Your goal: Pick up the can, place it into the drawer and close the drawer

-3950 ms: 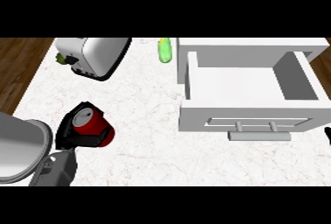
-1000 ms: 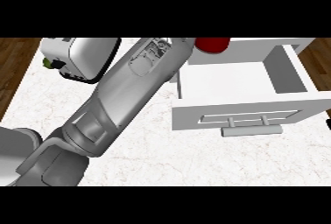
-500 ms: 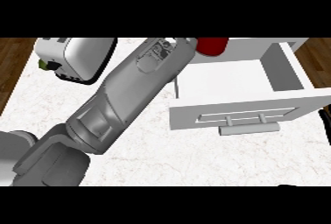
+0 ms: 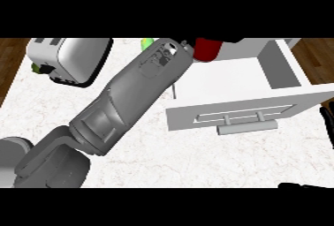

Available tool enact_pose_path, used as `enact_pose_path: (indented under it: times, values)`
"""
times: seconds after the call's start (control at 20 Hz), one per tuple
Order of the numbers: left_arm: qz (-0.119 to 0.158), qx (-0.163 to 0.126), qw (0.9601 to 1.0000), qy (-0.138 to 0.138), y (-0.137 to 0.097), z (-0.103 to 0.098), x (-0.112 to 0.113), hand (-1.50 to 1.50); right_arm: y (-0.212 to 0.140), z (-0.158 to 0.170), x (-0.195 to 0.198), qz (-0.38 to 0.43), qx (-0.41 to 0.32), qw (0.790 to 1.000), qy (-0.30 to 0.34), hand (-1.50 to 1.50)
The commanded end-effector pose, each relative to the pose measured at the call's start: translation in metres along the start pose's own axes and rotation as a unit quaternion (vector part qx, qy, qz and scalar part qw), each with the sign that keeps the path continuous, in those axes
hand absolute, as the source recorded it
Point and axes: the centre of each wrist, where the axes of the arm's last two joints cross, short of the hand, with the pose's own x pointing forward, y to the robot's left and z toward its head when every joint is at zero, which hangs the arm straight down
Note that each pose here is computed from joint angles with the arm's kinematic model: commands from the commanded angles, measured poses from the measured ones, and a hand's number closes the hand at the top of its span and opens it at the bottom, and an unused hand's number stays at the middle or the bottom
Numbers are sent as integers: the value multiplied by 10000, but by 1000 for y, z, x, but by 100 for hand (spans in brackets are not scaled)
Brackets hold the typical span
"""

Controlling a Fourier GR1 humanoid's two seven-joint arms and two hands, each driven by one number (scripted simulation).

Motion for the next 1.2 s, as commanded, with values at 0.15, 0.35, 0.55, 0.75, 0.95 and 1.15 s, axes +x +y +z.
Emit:
enact_pose_path:
  times: [0.15, 0.35, 0.55, 0.75, 0.95, 1.15]
  values:
    - [-297, 72, 9994, -175, 3, -1, -19, 150, -2, -8, 0, 21, 48, 10000, -84, -150]
    - [-271, 315, 9991, -93, 1, 1, -19, -150, 6, -8, 0, -52, 123, 9999, -93, -150]
    - [-373, 467, 9982, 51, 4, 4, -41, -150, 8, -11, 3, 48, 152, 9998, -139, -150]
    - [-253, 547, 9982, -42, 4, 3, -38, -150, 0, -11, 4, 72, 176, 9998, -32, -150]
    - [-267, 711, 9971, -71, 3, 3, -37, -150, 4, -11, 14, 86, 155, 9996, -221, -150]
    - [-75, 745, 9971, 114, 3, 5, -40, -150, -6, -11, 20, 831, 182, 9944, -629, -150]
